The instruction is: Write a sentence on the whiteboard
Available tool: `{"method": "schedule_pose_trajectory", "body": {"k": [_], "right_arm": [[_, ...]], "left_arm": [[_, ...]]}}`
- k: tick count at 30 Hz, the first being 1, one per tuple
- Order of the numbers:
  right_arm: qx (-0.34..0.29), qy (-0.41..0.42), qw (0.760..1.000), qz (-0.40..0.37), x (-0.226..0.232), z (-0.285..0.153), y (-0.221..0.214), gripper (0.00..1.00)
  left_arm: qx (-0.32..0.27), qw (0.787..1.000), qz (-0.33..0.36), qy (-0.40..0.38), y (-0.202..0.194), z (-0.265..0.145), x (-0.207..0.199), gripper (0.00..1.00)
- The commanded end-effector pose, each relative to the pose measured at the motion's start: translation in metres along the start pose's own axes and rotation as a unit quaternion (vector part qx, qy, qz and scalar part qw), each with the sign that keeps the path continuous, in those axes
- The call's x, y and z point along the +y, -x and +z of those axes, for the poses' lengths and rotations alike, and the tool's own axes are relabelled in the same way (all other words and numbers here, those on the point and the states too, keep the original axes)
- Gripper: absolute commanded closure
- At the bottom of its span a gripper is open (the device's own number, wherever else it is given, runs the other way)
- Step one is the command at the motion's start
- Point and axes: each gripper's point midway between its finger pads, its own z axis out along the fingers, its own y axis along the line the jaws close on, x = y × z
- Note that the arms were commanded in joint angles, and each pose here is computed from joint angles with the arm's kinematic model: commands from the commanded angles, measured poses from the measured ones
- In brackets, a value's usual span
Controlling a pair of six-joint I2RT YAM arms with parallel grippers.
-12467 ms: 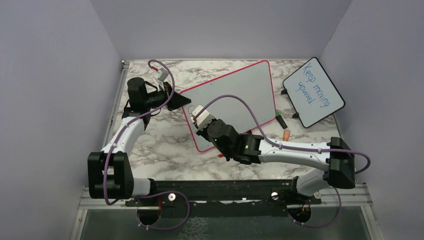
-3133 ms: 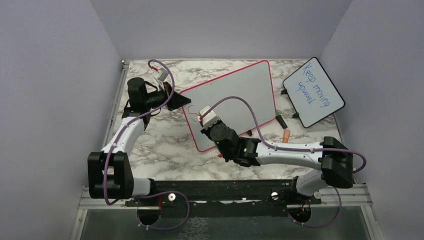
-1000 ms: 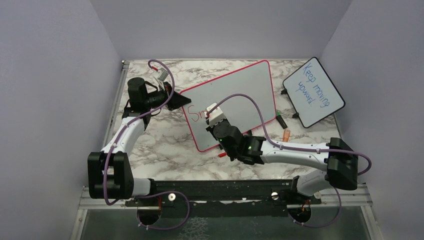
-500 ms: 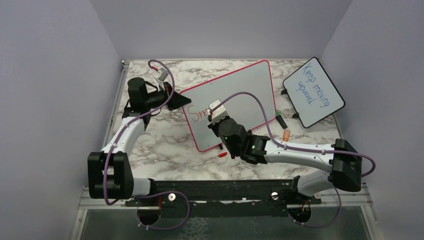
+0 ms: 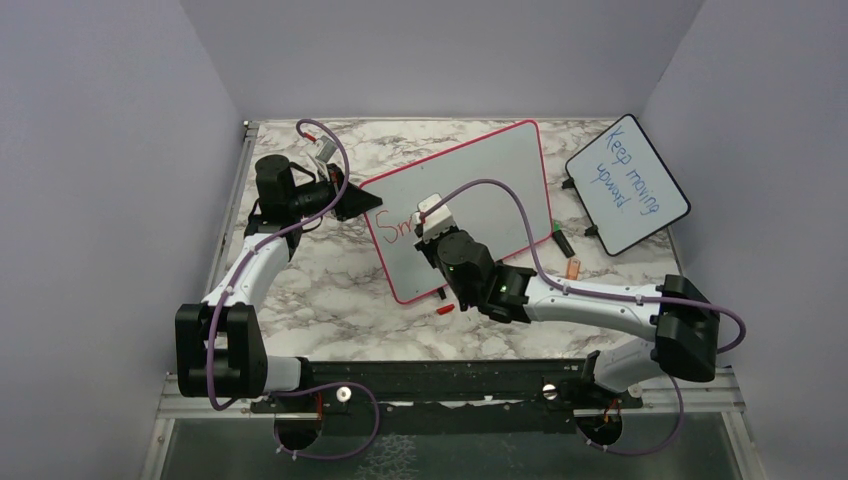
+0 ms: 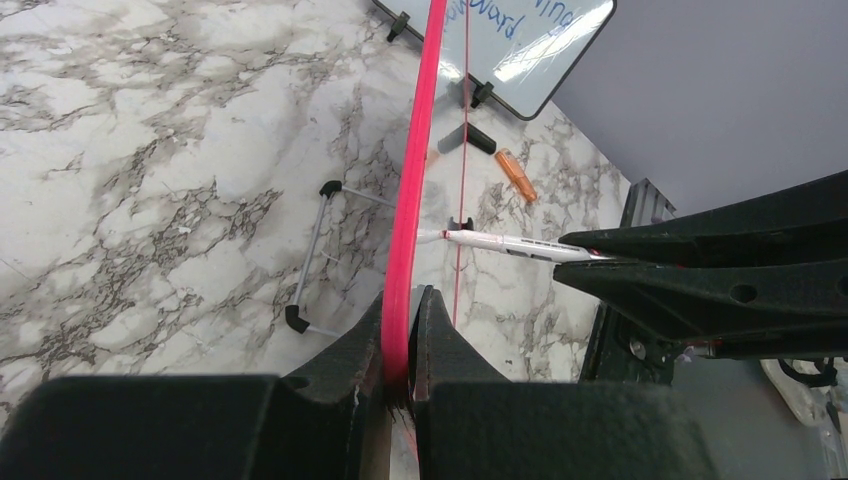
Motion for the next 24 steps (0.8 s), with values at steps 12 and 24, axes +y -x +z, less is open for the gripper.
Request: {"method": "schedule_pose_trajectory", "body": {"k": [12, 24], "right_arm": [[0.000, -0.004, 1.000, 0.008, -0.002, 0.008, 0.005, 0.99], [-0.009, 0.007, 1.000, 0.019, -0.011, -0.007, 0.013, 0.99]], "left_arm": [[0.020, 0.999, 0.011, 0.035, -0.020, 0.005, 0.019, 1.00], [0.021, 0.999, 0.011, 0.041, -0.021, 0.005, 0.021, 1.00]]}}
